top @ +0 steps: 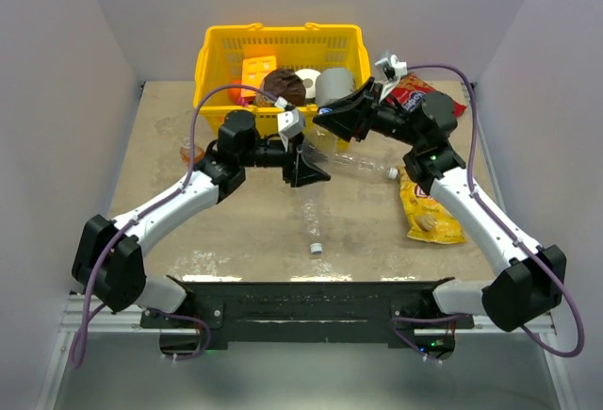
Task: Unscrew the bottle caps
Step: Unscrew the bottle cap from the plastic bottle.
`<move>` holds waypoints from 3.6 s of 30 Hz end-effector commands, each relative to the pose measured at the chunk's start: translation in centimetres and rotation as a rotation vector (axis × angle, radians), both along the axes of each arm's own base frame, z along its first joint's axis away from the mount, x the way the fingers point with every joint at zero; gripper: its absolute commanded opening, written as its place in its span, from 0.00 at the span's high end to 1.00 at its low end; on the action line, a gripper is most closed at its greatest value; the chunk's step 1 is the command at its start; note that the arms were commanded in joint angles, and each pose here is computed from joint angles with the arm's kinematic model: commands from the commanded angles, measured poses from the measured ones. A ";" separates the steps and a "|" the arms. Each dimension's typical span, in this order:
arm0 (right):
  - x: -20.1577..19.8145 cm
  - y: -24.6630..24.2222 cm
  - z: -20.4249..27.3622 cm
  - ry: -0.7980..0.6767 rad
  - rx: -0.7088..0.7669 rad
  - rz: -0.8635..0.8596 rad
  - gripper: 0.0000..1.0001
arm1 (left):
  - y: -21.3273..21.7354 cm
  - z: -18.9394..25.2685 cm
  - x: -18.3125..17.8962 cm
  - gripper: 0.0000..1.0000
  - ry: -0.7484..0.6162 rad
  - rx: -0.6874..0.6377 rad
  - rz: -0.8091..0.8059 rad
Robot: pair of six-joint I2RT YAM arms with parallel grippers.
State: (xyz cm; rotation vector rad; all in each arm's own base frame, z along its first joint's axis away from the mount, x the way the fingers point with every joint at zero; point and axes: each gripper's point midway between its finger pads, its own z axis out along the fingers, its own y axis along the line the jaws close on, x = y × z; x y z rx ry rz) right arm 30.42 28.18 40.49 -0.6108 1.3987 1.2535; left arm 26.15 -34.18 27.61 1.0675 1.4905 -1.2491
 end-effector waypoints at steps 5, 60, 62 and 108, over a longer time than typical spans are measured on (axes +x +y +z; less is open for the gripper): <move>-5.4 1.2 0.3 -0.169 -0.034 0.290 1.00 | -0.3 3.5 -6.5 0.71 -0.092 -0.119 -0.328; 2.7 -1.1 1.3 0.008 -0.036 -0.419 0.31 | 2.3 -0.8 5.4 0.72 -0.139 0.163 0.467; 2.8 -1.0 1.0 0.015 -0.041 -0.418 0.33 | 2.3 -0.8 5.4 0.72 -0.141 0.164 0.467; 2.8 1.1 -0.8 0.052 -0.089 -0.266 1.00 | 1.6 0.8 3.6 0.74 -0.181 0.117 0.380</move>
